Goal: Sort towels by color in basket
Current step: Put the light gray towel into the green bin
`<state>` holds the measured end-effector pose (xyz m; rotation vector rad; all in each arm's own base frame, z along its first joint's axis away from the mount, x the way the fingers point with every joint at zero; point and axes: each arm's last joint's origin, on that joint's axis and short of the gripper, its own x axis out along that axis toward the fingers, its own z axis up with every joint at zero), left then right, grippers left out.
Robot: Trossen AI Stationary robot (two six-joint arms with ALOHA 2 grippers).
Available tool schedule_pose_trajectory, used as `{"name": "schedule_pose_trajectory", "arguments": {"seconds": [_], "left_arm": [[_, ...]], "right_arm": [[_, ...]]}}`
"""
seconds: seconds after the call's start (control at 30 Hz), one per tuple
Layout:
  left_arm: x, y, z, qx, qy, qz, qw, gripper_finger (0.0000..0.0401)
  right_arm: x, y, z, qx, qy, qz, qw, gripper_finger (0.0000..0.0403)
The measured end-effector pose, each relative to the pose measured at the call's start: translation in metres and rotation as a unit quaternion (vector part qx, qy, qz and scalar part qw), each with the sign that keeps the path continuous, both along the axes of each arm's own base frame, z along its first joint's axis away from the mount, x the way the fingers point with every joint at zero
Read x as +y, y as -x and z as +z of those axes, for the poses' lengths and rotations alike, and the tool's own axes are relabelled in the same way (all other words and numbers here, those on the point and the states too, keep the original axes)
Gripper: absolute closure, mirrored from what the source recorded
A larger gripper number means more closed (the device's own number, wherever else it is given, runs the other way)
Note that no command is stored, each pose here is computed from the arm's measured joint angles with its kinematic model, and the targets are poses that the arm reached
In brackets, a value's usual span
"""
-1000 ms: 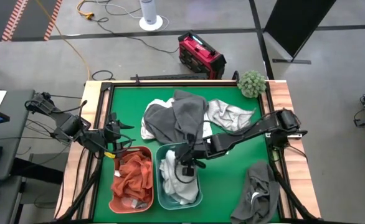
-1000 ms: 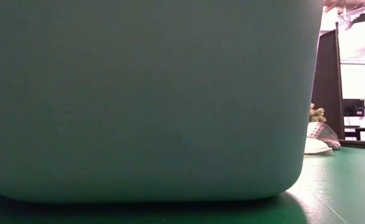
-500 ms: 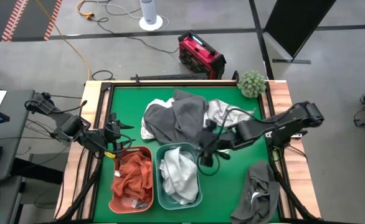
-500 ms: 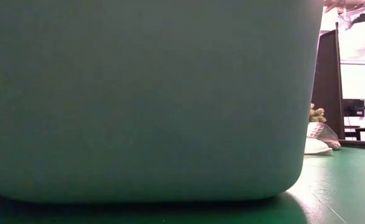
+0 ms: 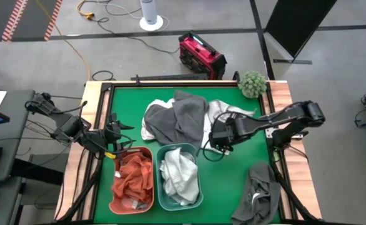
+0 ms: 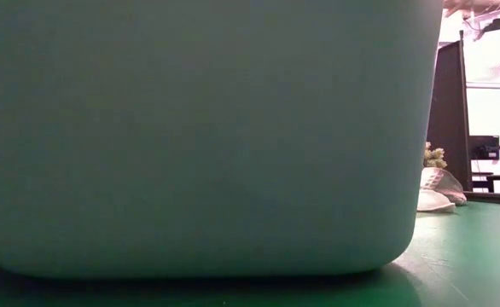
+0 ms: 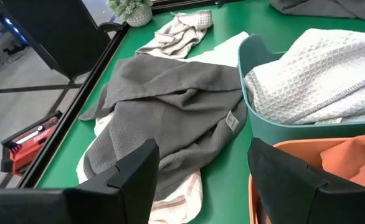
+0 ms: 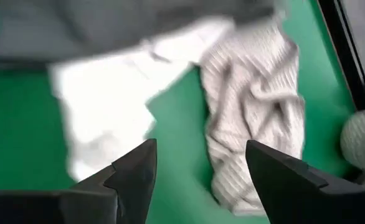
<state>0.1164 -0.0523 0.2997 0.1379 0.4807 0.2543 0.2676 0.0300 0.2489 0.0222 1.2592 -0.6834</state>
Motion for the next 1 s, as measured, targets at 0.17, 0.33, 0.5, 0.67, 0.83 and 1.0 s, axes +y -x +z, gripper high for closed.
{"name": "schedule_pose_trajectory", "arguments": {"seconds": [0.17,0.33,0.5,0.67,0.83,1.0], "left_arm": [[0.0,0.0,-0.001,0.002,0.004,0.001,1.0,0.0166],[0.0,0.0,-0.001,0.002,0.004,0.001,1.0,0.0166],[0.0,0.0,-0.001,0.002,0.004,0.001,1.0,0.0166],[0.0,0.0,-0.001,0.002,0.004,0.001,1.0,0.0166],[0.0,0.0,-0.001,0.002,0.006,0.002,1.0,0.0166],[0.0,0.0,-0.001,0.001,0.007,0.003,1.0,0.0166]], "right_arm": [[-0.019,0.016,-0.02,0.032,0.004,-0.032,0.999,0.0137],[-0.036,0.036,-0.03,0.041,0.001,-0.065,0.997,0.0146],[-0.05,0.057,-0.038,0.014,-0.035,-0.097,0.995,0.0155],[-0.057,0.071,-0.053,-0.013,-0.039,-0.116,0.992,0.0165],[-0.061,0.073,-0.065,-0.036,-0.042,-0.125,0.991,0.0171],[-0.061,0.07,-0.071,-0.064,-0.044,-0.124,0.989,0.0173]]}}
